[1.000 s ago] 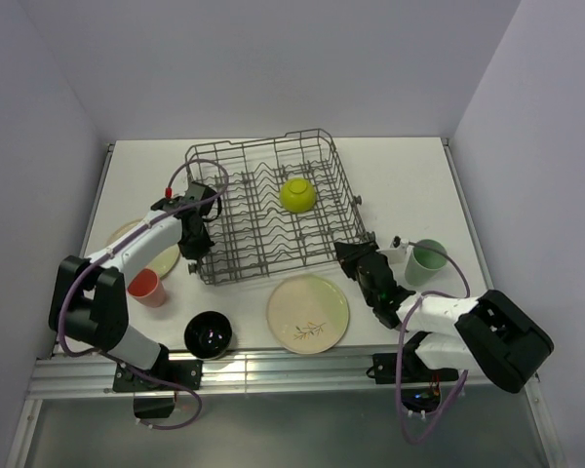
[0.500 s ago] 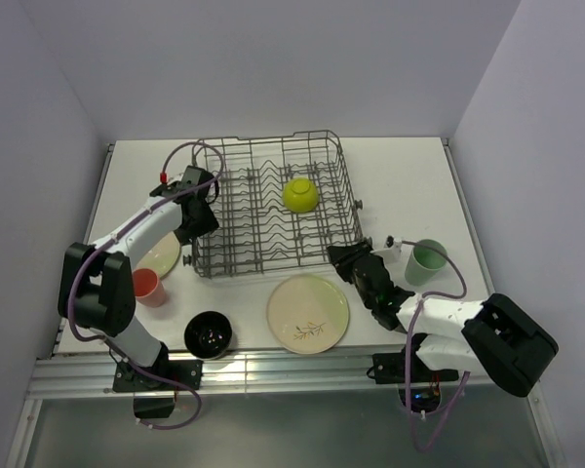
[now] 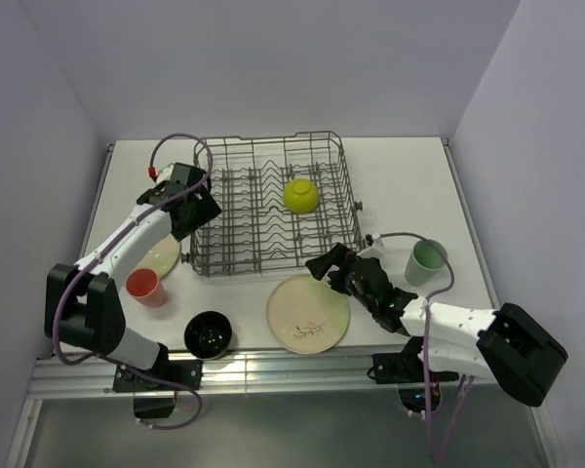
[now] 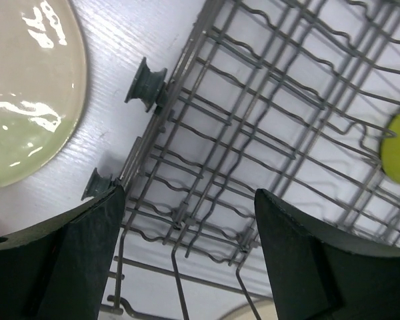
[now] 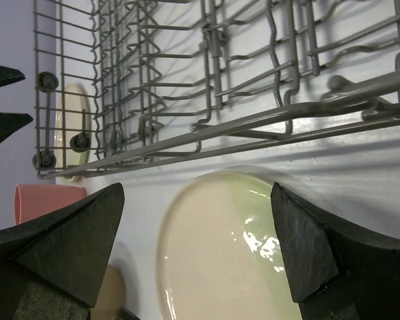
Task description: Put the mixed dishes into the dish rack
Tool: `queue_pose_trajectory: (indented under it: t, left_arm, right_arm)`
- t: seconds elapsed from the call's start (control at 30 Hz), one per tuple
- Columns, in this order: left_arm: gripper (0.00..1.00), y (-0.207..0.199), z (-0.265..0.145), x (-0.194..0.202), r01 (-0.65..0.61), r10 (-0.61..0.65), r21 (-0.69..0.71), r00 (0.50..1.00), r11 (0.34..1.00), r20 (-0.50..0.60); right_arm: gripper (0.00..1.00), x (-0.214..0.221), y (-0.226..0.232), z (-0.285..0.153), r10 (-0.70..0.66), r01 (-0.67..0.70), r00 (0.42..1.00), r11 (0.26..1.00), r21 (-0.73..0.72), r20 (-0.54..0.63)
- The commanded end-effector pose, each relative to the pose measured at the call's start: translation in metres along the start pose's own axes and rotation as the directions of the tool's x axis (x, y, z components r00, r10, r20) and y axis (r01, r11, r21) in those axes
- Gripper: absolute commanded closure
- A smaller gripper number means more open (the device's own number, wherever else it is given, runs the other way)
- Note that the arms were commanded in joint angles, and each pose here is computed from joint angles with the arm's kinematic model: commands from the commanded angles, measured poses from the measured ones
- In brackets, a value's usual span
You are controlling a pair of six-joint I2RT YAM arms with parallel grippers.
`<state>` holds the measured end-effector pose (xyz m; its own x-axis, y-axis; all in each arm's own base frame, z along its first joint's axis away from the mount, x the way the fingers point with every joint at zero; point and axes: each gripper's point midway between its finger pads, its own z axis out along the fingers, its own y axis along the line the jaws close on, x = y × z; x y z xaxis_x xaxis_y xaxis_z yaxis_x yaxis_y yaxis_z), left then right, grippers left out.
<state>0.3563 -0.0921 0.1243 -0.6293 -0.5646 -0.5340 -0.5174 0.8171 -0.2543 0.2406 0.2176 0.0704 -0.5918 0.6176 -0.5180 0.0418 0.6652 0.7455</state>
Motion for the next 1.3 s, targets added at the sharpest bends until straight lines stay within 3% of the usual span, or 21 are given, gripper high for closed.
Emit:
queue_pose_trajectory:
  t: [0.0, 0.17, 0.33, 0.53, 0.73, 0.87, 1.27]
  left_arm:
    - [0.15, -0.015, -0.022, -0.005, 0.032, -0.033, 0.100, 0.999, 0.994, 0.016]
    - [0.14, -0.002, -0.035, -0.003, 0.049, -0.052, 0.090, 0.998, 0.995, 0.034]
    - [0.14, 0.011, -0.042, -0.002, 0.085, -0.088, 0.061, 0.995, 0.995, 0.051]
    - [0.13, 0.021, -0.082, -0.011, 0.144, -0.156, 0.117, 0.983, 0.983, 0.096]
    - [0.12, 0.031, -0.136, -0.023, 0.161, -0.193, 0.206, 0.971, 0.965, 0.144]
    - [0.12, 0.032, -0.166, -0.024, 0.156, -0.205, 0.291, 0.968, 0.944, 0.145]
    - [0.12, 0.036, -0.167, -0.004, 0.113, -0.155, 0.334, 0.983, 0.936, 0.103]
  right_arm:
    - [0.02, -0.007, 0.009, -0.010, -0.089, 0.089, 0.996, 0.995, -0.034, 0.015]
    - [0.02, -0.014, 0.027, -0.025, -0.144, 0.144, 0.990, 0.986, -0.079, 0.014]
    - [0.02, -0.001, 0.054, -0.035, -0.197, 0.189, 0.979, 0.975, -0.121, -0.061]
    - [0.03, 0.040, 0.102, -0.047, -0.283, 0.256, 0.946, 0.952, -0.166, -0.162]
    - [0.06, 0.103, 0.143, -0.042, -0.408, 0.371, 0.860, 0.912, -0.173, -0.306]
    - [0.11, 0.150, 0.144, -0.030, -0.474, 0.448, 0.787, 0.879, -0.163, -0.395]
    - [0.25, 0.205, 0.148, -0.030, -0.554, 0.531, 0.686, 0.825, -0.196, -0.472]
